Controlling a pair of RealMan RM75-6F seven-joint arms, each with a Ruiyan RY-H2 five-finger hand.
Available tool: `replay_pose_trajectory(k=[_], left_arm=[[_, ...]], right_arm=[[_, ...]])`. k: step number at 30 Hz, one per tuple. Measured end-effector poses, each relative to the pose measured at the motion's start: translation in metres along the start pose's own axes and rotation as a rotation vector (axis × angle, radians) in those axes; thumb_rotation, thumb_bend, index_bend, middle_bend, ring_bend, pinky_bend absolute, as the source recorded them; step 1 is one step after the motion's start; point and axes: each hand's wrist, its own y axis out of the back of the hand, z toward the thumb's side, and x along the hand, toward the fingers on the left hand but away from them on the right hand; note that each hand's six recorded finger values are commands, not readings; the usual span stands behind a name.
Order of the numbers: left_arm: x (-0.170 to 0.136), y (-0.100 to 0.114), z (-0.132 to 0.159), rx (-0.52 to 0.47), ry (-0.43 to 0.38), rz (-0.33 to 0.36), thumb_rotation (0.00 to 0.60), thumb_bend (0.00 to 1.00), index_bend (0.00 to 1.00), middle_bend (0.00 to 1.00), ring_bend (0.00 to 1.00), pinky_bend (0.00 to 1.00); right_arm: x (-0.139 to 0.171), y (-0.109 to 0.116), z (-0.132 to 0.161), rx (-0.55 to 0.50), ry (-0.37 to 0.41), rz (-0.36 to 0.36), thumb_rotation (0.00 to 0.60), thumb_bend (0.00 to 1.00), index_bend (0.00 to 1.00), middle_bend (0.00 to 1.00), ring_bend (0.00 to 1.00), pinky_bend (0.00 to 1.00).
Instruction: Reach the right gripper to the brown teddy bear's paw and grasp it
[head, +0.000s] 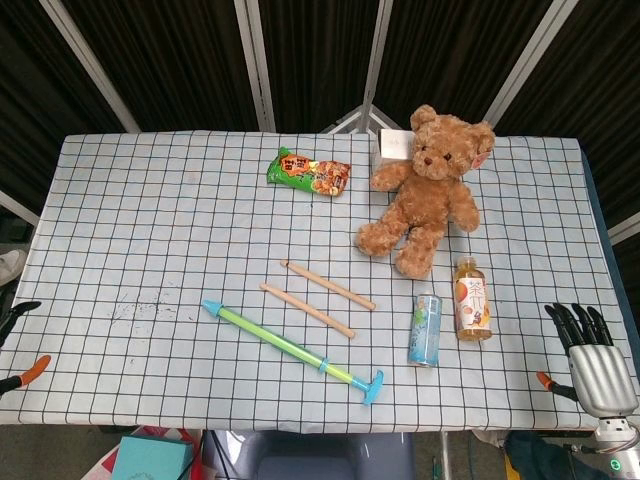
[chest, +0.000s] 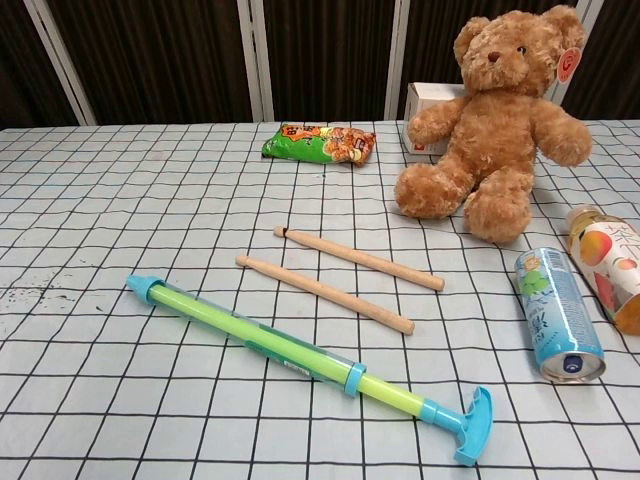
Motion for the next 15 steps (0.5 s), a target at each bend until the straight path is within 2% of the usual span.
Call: replay_pose_trajectory(k=[15], left_arm=[[0.0007,-0.0041,0.0057,0.024,-0.013,-0.005,0.6,0.31,0.22,0.0,0.0,0.12]], right_arm=[[0.0005,0.0027,0.0002,-0.012,-0.007,-0.013,0.6,0.15,0.1,0.12,0.0,0.0]])
